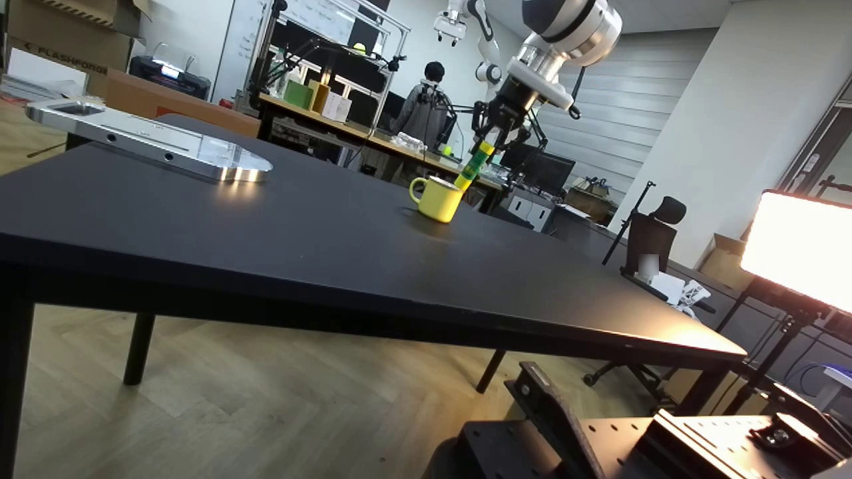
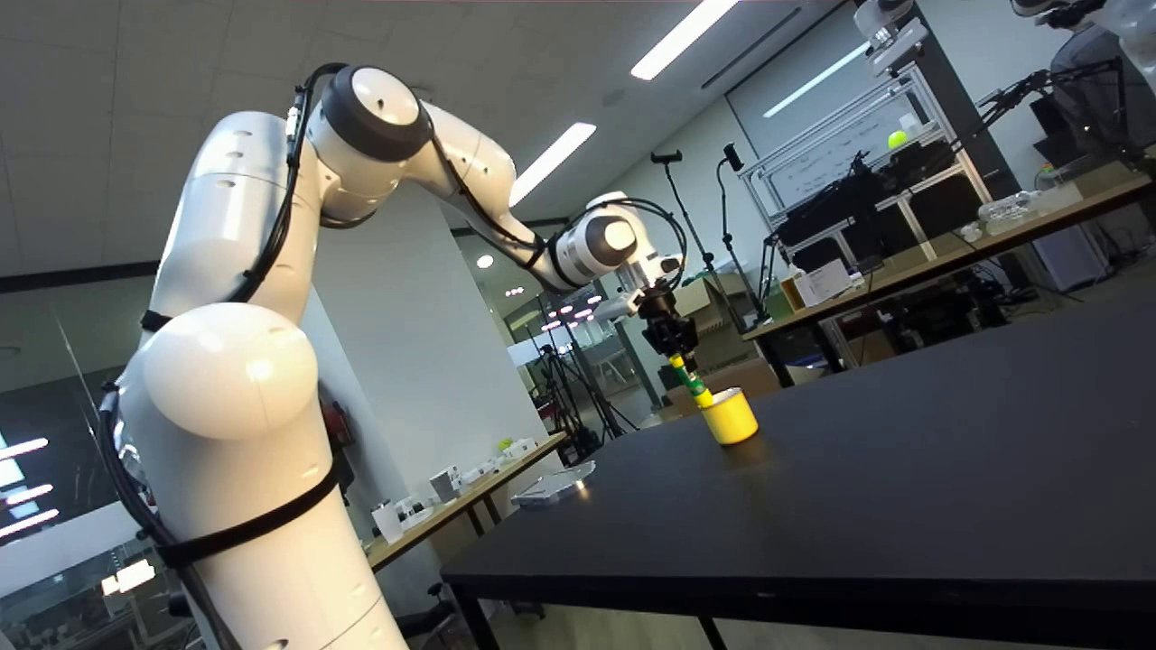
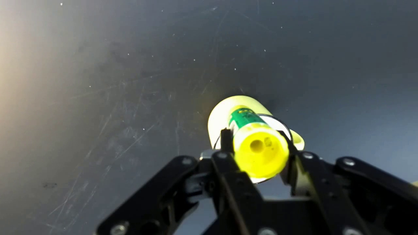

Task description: Get the glue stick from the table and put it inside the cup

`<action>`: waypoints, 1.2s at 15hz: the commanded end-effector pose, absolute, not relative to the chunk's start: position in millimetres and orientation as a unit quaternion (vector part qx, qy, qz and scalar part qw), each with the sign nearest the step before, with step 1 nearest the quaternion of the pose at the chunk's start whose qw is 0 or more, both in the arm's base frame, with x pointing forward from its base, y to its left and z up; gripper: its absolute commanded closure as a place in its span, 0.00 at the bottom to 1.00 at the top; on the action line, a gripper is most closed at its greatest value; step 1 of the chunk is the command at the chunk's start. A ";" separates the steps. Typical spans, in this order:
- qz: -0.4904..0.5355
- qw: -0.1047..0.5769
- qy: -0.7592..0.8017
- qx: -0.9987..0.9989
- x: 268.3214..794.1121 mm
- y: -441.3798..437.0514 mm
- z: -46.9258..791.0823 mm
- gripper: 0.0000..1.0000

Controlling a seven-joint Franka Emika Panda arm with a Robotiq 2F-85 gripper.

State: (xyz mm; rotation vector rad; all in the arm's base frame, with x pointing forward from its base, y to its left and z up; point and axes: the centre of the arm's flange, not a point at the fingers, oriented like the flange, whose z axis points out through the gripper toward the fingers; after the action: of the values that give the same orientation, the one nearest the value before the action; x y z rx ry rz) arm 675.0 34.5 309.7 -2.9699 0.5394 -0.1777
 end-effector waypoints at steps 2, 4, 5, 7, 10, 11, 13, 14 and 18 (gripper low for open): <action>-0.058 0.063 0.172 -0.981 680.0 39.9 309.8 0.66; -0.057 0.064 0.170 -0.982 681.6 42.4 307.8 0.66; -0.057 0.064 0.169 -0.982 681.7 42.4 307.1 0.66; -0.056 0.064 0.169 -0.982 681.7 42.3 306.8 0.66; -0.064 0.062 0.176 -0.980 689.4 39.5 305.6 0.91; -0.065 0.064 0.180 -0.979 700.0 35.6 303.9 0.91; -0.062 0.065 0.184 -0.979 714.4 29.0 304.5 0.91; -0.062 0.069 0.185 -0.978 720.2 27.3 304.8 0.91; -0.051 0.075 0.191 -0.977 742.7 21.7 302.1 0.91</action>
State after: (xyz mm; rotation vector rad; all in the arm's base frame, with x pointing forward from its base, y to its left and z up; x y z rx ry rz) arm 709.6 24.9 302.5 -2.9572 0.5478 -0.1829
